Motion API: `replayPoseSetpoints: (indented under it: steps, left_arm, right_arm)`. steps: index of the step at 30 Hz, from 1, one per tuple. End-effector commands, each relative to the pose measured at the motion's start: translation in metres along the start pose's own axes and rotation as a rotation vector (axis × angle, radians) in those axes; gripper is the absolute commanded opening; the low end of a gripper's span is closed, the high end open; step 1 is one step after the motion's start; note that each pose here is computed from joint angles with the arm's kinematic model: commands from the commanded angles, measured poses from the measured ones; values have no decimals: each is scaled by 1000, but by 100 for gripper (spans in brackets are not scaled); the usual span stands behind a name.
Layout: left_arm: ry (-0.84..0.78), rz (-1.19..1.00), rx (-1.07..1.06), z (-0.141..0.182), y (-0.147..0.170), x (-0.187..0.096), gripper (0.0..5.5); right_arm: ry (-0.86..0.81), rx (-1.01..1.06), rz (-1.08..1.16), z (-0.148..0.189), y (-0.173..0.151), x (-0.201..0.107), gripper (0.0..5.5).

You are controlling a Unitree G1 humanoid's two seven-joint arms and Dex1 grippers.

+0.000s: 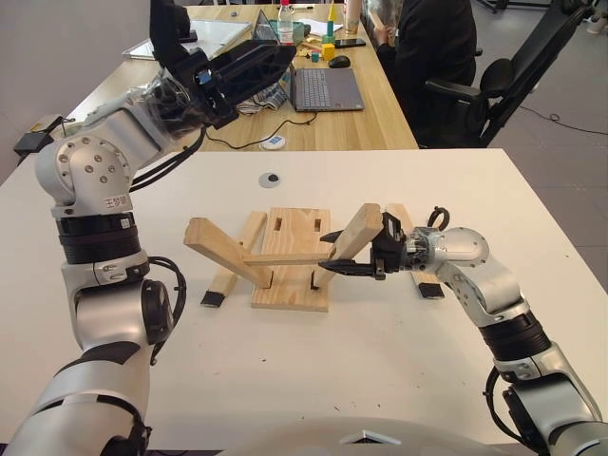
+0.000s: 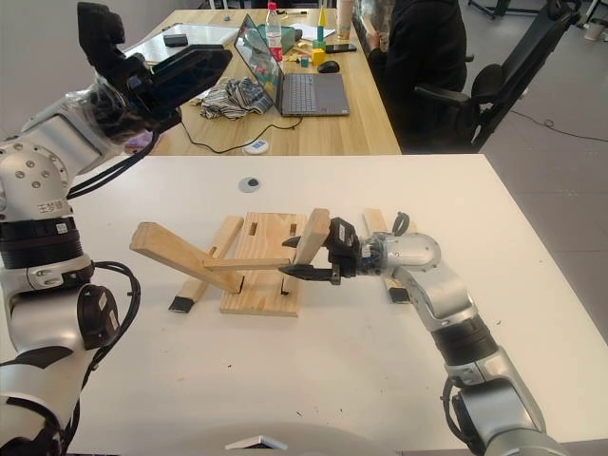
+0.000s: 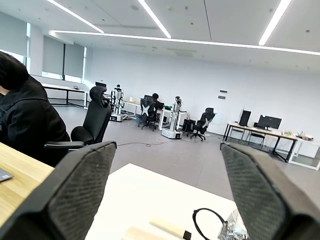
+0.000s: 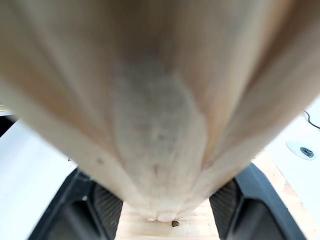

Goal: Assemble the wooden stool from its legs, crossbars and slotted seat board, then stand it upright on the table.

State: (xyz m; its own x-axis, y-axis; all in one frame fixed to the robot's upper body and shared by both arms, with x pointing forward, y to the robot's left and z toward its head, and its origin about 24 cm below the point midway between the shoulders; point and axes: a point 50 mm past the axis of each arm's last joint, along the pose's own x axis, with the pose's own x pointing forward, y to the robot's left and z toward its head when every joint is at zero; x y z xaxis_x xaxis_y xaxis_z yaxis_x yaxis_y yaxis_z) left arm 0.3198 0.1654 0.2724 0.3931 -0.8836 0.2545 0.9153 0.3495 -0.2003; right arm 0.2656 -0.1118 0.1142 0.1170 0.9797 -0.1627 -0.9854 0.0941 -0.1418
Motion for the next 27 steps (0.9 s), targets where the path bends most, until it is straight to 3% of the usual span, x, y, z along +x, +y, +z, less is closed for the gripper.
replayPoseSetpoints:
  steps: [1, 15, 20, 27]
  left_arm:
    - [101, -2, 19, -8, -5, -4, 383]
    - [284, 40, 46, -34, -10, -27, 383]
    - [487, 34, 58, -64, -16, -31, 383]
    - [678, 135, 259, -71, -1, -31, 383]
  right_arm:
    - [252, 23, 21, -29, 8, -9, 205]
    - [551, 15, 101, -42, 5, -24, 205]
    - [512, 172, 119, -38, -2, -24, 205]
    - [574, 287, 139, -51, -5, -33, 205]
